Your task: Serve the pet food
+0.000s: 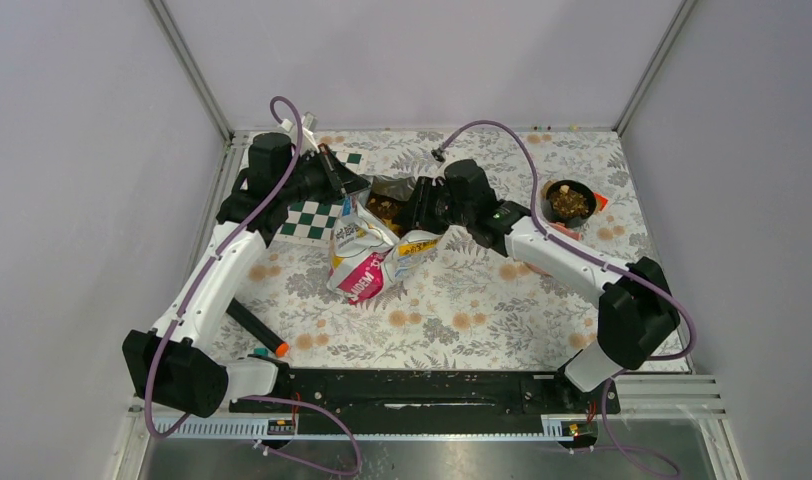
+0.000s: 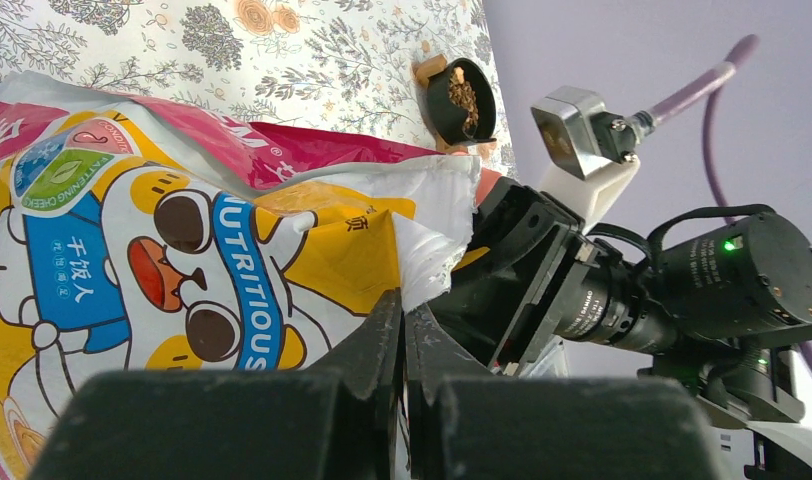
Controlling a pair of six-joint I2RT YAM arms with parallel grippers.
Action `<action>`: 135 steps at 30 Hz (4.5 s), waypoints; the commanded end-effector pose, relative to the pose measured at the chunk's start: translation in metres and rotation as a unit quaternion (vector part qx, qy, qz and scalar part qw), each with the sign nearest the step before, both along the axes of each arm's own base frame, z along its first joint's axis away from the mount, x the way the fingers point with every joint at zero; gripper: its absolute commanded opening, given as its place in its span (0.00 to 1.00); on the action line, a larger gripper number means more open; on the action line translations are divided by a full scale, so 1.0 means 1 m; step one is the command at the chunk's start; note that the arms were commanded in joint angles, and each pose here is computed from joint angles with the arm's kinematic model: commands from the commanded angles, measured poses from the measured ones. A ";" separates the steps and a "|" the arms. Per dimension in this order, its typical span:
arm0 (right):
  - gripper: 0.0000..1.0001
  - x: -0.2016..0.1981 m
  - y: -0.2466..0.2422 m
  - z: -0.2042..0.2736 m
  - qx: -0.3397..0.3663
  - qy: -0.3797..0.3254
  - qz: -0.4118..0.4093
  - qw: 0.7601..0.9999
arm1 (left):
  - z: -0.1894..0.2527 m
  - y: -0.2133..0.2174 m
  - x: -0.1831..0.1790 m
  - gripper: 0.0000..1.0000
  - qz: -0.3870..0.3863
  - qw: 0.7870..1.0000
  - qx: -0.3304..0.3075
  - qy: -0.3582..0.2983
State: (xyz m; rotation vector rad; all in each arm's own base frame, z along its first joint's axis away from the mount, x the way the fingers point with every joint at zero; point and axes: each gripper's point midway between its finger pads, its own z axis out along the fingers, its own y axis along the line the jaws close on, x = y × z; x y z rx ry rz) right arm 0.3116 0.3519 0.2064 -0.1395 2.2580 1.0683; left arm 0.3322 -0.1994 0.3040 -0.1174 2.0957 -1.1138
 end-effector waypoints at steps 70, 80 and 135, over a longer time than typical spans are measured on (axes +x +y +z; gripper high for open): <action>0.00 -0.018 -0.091 0.144 0.154 -0.264 0.012 0.952 | 0.022 0.008 0.004 0.00 0.011 0.999 0.027 -0.029; 0.00 -0.016 -0.102 0.141 0.173 -0.246 -0.039 0.953 | 0.029 0.011 0.002 0.00 0.012 0.999 0.030 -0.037; 0.00 -0.022 -0.140 0.138 0.409 0.029 -0.198 0.890 | 0.061 0.014 -0.019 0.00 0.036 0.998 -0.020 -0.054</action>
